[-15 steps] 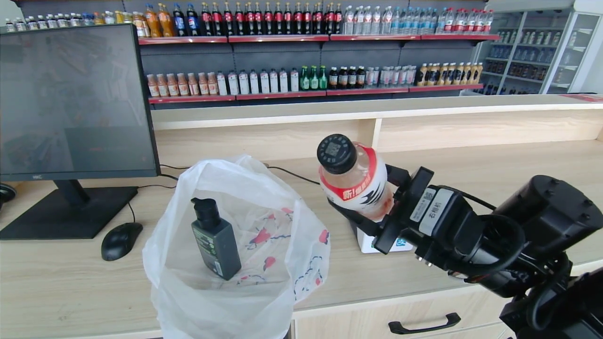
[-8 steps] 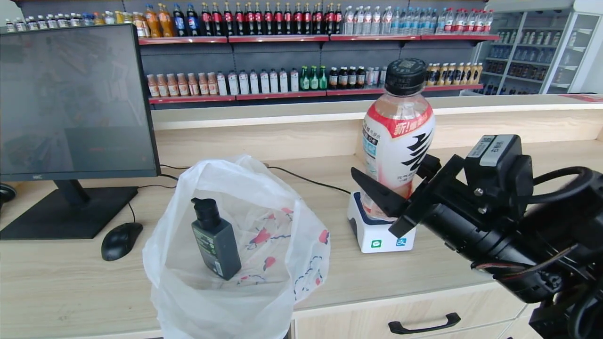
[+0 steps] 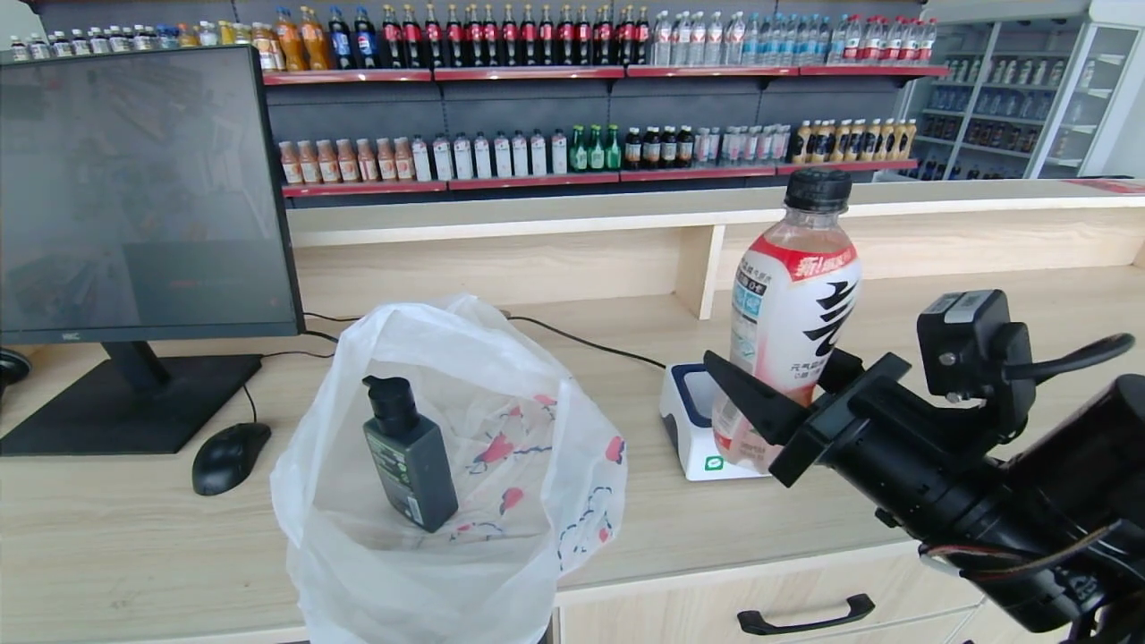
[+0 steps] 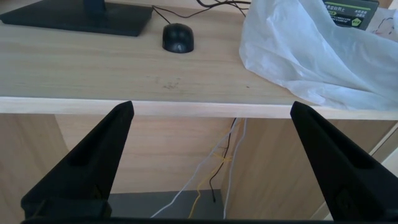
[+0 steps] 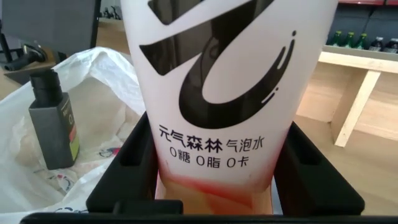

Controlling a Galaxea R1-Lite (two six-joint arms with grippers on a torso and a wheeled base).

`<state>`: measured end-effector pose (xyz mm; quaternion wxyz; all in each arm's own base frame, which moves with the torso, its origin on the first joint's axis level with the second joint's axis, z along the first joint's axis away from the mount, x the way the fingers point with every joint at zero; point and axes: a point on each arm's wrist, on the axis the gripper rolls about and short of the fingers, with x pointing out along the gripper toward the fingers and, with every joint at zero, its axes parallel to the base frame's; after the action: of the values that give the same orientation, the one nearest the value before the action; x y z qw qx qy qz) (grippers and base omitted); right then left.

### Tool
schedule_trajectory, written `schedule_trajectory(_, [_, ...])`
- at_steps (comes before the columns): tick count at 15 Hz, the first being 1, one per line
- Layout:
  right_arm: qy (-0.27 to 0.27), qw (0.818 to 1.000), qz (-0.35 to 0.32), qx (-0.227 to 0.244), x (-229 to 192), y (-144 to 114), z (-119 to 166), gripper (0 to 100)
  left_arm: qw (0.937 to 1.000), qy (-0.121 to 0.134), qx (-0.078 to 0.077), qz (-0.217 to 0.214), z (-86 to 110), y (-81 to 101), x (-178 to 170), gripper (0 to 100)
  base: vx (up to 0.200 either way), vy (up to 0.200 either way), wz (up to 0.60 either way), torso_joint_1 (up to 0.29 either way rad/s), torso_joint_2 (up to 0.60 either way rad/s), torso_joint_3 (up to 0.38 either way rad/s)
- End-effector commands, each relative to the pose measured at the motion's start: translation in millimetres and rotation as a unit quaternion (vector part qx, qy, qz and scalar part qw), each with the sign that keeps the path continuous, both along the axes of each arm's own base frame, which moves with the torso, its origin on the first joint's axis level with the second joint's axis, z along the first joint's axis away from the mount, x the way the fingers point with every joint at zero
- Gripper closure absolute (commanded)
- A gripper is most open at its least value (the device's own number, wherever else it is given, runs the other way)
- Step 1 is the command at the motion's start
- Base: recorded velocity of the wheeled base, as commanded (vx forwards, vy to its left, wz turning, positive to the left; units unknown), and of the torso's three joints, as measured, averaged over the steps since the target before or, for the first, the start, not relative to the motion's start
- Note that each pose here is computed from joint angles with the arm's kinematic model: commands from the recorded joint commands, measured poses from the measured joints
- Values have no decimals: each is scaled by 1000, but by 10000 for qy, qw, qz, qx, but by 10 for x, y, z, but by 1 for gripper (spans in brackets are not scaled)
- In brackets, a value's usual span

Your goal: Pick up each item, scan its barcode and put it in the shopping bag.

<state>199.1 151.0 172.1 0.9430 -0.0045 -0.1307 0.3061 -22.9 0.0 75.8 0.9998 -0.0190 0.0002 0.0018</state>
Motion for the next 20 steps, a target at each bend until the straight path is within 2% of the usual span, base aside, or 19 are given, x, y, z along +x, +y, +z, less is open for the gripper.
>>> schedule_trajectory(1, [50, 10000, 29, -16, -38, -13, -21, 100, 10000, 6, -1, 5, 0, 0, 1, 0, -200, 0, 0, 7, 2, 2])
schedule_trajectory(3, [94, 9999, 62, 119, -58, -28, 3, 100, 10000, 6, -1, 5, 0, 0, 1, 0, -200, 0, 0, 7, 7, 7])
schedule_trajectory(8, [253, 9987, 67, 429, -42, -64, 28, 100, 10000, 6, 6, 5, 0, 0, 1, 0, 0, 0, 0, 0, 0, 0])
schedule_trajectory(20, [273, 9986, -18, 452, -23, -101, 25, 100, 10000, 6, 6, 5, 0, 0, 1, 0, 0, 200, 0, 5, 3, 3])
